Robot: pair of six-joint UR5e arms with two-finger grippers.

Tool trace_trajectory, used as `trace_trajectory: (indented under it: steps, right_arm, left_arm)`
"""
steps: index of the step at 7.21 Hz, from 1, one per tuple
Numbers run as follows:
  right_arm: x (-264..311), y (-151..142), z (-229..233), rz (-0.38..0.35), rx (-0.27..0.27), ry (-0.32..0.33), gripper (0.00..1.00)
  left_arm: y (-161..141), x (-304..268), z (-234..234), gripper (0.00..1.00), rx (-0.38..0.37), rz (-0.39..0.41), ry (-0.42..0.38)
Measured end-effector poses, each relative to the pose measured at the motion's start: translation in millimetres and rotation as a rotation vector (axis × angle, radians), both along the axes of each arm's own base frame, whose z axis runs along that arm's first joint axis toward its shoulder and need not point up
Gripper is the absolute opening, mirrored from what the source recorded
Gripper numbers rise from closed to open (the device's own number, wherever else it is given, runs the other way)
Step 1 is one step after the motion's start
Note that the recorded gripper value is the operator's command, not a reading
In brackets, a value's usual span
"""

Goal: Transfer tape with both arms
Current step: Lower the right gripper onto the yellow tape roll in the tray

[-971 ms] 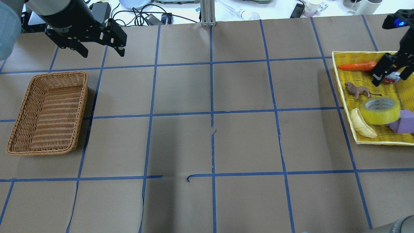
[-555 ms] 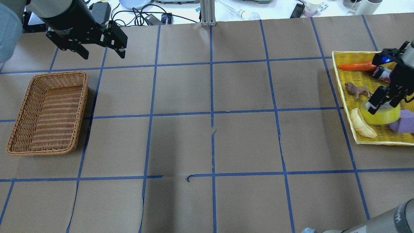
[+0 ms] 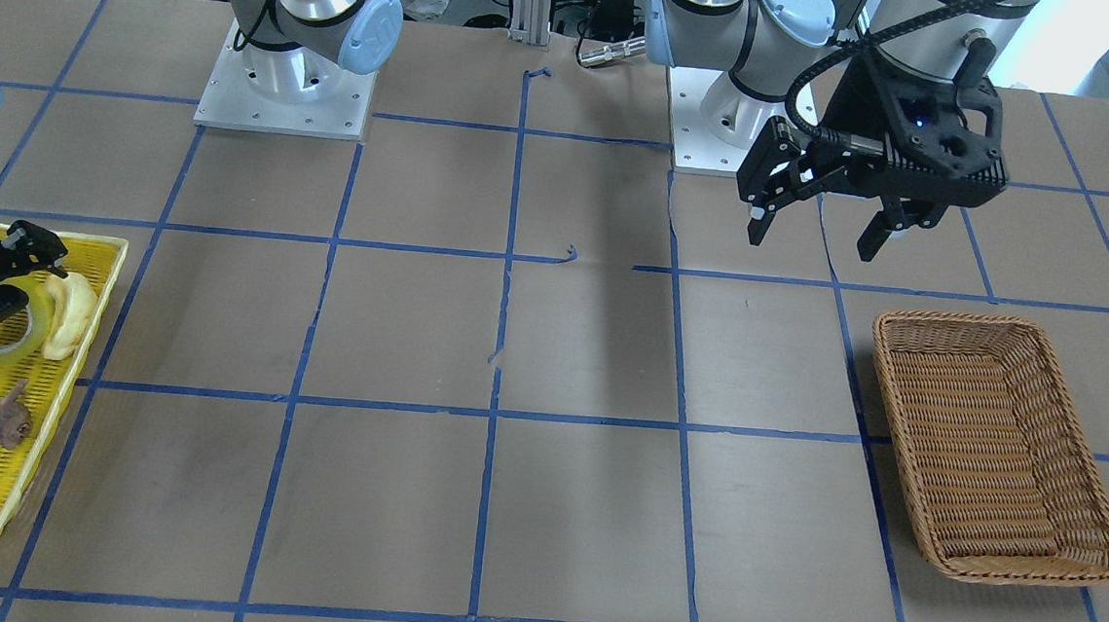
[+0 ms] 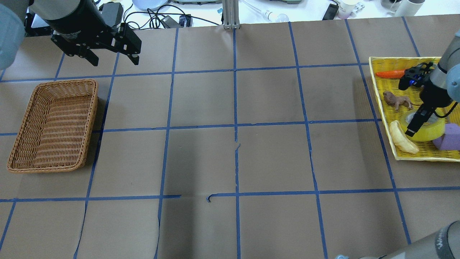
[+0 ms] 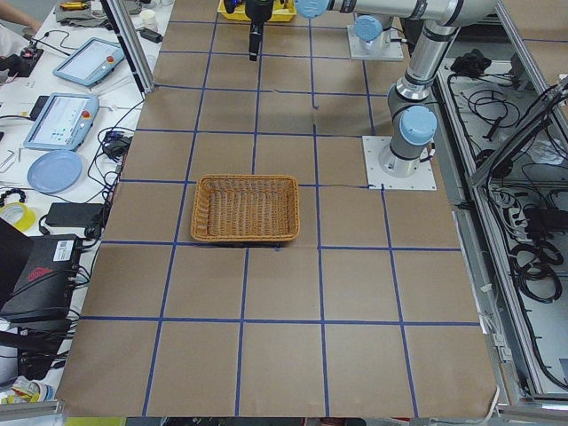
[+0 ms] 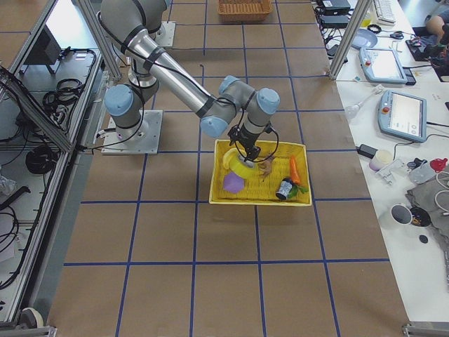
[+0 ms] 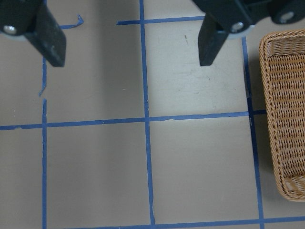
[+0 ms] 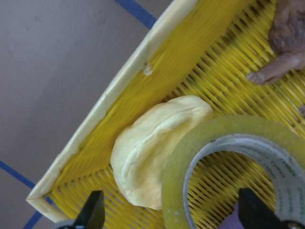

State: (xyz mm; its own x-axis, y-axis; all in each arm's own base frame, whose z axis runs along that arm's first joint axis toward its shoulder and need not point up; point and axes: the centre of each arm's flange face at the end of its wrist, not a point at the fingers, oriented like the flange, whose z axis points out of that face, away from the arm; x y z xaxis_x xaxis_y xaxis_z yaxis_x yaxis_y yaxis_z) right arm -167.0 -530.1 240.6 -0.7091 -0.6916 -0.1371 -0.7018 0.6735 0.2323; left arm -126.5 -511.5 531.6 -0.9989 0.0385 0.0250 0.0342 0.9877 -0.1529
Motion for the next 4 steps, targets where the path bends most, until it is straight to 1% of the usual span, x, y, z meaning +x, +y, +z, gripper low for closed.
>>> trace_trajectory:
  steps: [1,2,4]
  right_arm:
    - [-0.5,2.8,-7.5,0.034,0.023,0.005,0.01]
    - [-0.6,5.5,-12.7,0.041,0.041,0.013,0.0]
    - [-1.0,5.6,-11.8,0.013,0.038,0.026,0.0]
  left_arm:
    - [0.0,0.0,0.0,1.0,0.0,0.001,0.0]
    - [0.0,0.0,0.0,1.0,0.0,0.001,0.0]
    - [-0.1,0.5,-0.1,1.0,0.001,0.002,0.0]
